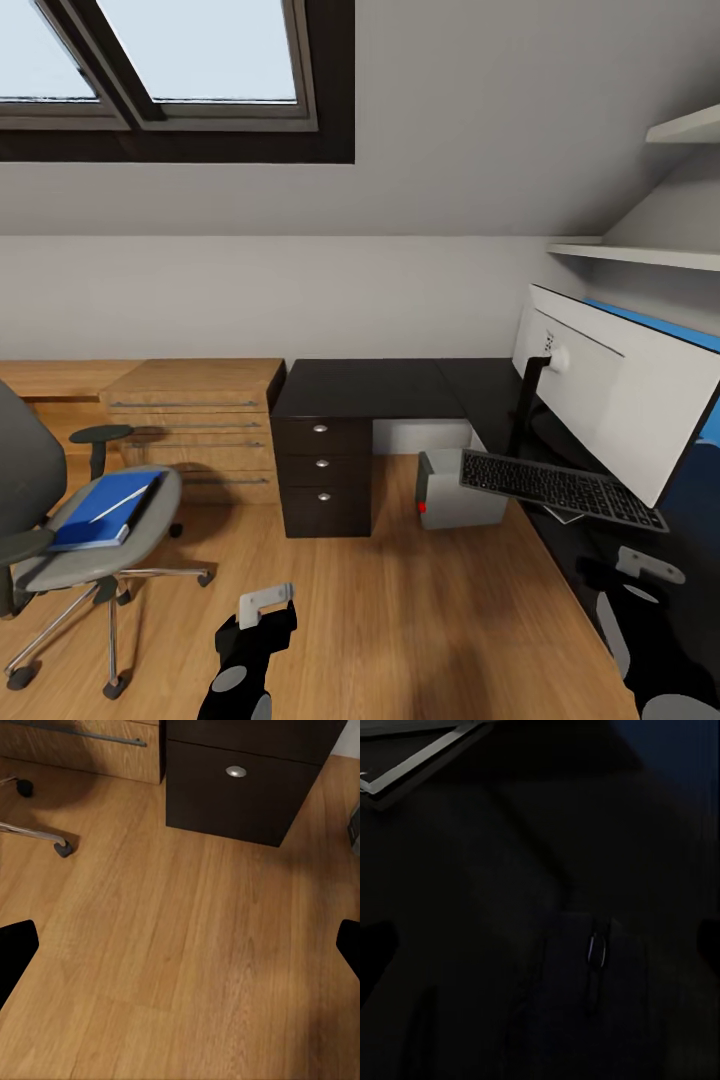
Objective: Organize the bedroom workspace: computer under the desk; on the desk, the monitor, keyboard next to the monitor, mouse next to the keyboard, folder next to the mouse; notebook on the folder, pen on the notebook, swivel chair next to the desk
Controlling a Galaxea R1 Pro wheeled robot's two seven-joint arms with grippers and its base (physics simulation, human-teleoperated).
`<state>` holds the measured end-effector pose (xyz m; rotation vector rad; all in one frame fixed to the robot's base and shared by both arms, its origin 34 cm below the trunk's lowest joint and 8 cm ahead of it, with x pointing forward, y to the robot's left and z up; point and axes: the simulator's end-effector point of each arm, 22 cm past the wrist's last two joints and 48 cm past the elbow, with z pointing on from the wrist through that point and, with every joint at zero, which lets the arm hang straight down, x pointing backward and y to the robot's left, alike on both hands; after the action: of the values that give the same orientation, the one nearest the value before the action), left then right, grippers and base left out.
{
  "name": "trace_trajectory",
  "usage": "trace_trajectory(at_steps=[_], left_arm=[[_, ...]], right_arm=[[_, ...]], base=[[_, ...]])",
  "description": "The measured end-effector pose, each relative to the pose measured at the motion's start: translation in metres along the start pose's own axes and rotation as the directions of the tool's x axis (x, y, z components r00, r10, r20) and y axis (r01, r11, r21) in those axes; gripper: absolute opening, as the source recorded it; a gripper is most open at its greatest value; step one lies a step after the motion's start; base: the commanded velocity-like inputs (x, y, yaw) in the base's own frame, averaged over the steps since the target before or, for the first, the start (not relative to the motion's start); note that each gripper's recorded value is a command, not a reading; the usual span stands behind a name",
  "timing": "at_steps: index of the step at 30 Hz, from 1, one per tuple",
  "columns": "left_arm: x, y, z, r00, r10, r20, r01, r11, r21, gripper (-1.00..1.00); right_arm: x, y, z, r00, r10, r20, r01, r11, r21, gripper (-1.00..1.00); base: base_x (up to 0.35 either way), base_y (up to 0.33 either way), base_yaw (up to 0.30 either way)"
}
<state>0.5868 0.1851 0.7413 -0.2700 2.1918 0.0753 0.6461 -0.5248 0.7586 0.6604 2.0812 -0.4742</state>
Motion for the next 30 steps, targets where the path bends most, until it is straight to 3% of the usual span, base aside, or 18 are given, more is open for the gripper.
trace_trajectory(at_steps=[7,12,30], left_arm=[[0.000,0.000,0.000,1.000,0.000,-0.001,0.000,1.000,0.000,1.00],[0.000,0.000,0.000,1.000,0.000,-0.001,0.000,1.000,0.000,1.00],[0.000,0.000,0.000,1.000,0.000,0.000,0.000,1.000,0.000,1.00]], right_arm=[[0.001,-0.006,0.006,1.000,0.005,-0.020,-0.005,1.000,0.010,1.00],[0.012,-0.006,0.019,0.997,0.002,-0.080,-0.001,1.000,0.013,1.00],[0.015,-0.004,0.020,0.996,0.002,-0.094,-0.001,1.000,0.007,1.00]], base=[[0.002,0.000,0.000],[0.000,0.000,0.000],[-0.002,0.000,0.000]])
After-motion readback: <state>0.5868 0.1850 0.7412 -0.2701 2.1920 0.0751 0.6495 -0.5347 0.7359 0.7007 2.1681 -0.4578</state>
